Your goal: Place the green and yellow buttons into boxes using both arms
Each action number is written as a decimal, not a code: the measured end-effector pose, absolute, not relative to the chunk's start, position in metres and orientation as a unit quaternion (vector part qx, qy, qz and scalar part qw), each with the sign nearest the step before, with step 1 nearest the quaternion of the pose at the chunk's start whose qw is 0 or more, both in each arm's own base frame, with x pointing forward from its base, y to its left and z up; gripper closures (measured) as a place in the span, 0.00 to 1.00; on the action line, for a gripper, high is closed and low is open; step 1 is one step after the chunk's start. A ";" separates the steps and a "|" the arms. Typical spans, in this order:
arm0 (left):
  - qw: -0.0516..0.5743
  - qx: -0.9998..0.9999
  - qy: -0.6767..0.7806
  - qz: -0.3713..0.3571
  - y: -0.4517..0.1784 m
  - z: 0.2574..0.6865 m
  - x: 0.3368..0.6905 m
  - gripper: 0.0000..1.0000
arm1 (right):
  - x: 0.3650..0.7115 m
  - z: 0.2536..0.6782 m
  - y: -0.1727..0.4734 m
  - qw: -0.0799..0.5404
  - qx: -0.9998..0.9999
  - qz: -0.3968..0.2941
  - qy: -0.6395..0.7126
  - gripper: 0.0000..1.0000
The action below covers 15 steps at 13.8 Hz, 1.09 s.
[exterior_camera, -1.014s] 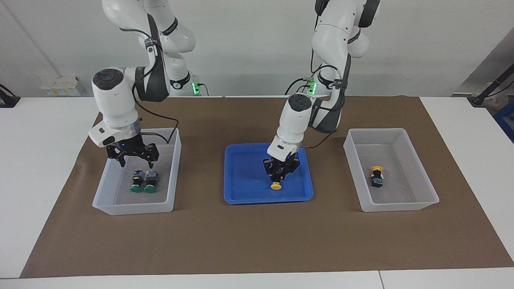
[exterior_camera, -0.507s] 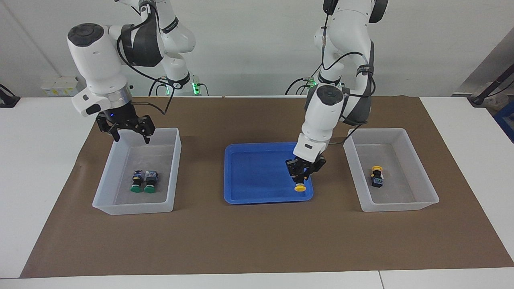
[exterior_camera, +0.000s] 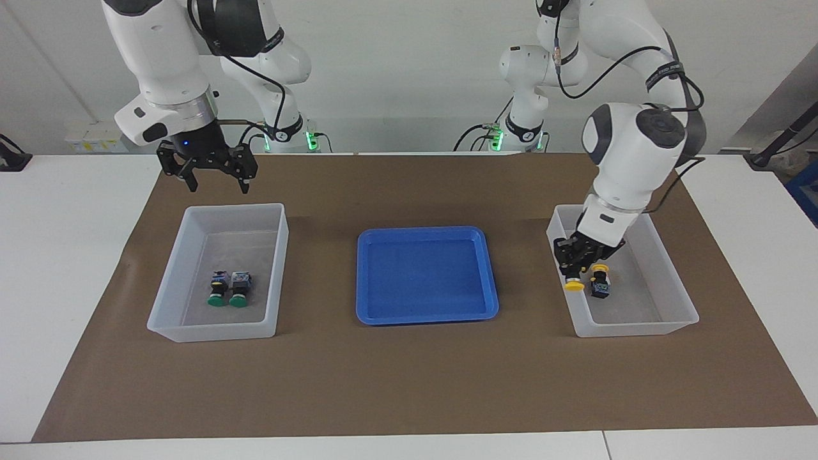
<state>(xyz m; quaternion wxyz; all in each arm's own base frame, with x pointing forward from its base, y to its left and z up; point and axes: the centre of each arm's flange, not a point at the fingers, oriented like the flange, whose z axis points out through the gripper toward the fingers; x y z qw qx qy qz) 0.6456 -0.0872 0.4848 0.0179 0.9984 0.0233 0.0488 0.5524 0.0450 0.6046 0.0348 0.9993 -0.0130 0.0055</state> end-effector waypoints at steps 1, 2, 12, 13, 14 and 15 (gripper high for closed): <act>0.016 0.999 0.016 0.046 -0.067 0.486 0.648 0.58 | 0.550 0.606 0.045 0.036 0.999 0.000 -0.013 0.00; 0.014 0.999 0.006 0.045 -0.050 0.485 0.649 0.58 | 0.548 0.606 0.045 0.036 0.999 -0.003 -0.014 0.00; -0.002 0.999 -0.033 0.043 0.050 0.426 0.629 0.58 | 0.542 0.601 0.045 0.025 0.999 -0.031 -0.017 0.00; -0.004 0.998 -0.033 0.043 0.051 0.420 0.626 0.58 | 0.542 0.601 0.044 0.022 0.999 -0.031 -0.018 0.00; -0.006 0.998 -0.031 0.045 0.055 0.413 0.624 0.58 | 0.542 0.601 0.043 0.021 0.999 -0.031 -0.019 0.00; -0.008 0.998 -0.026 0.049 0.060 0.406 0.622 0.58 | 0.542 0.601 0.042 0.019 0.999 -0.030 -0.020 0.00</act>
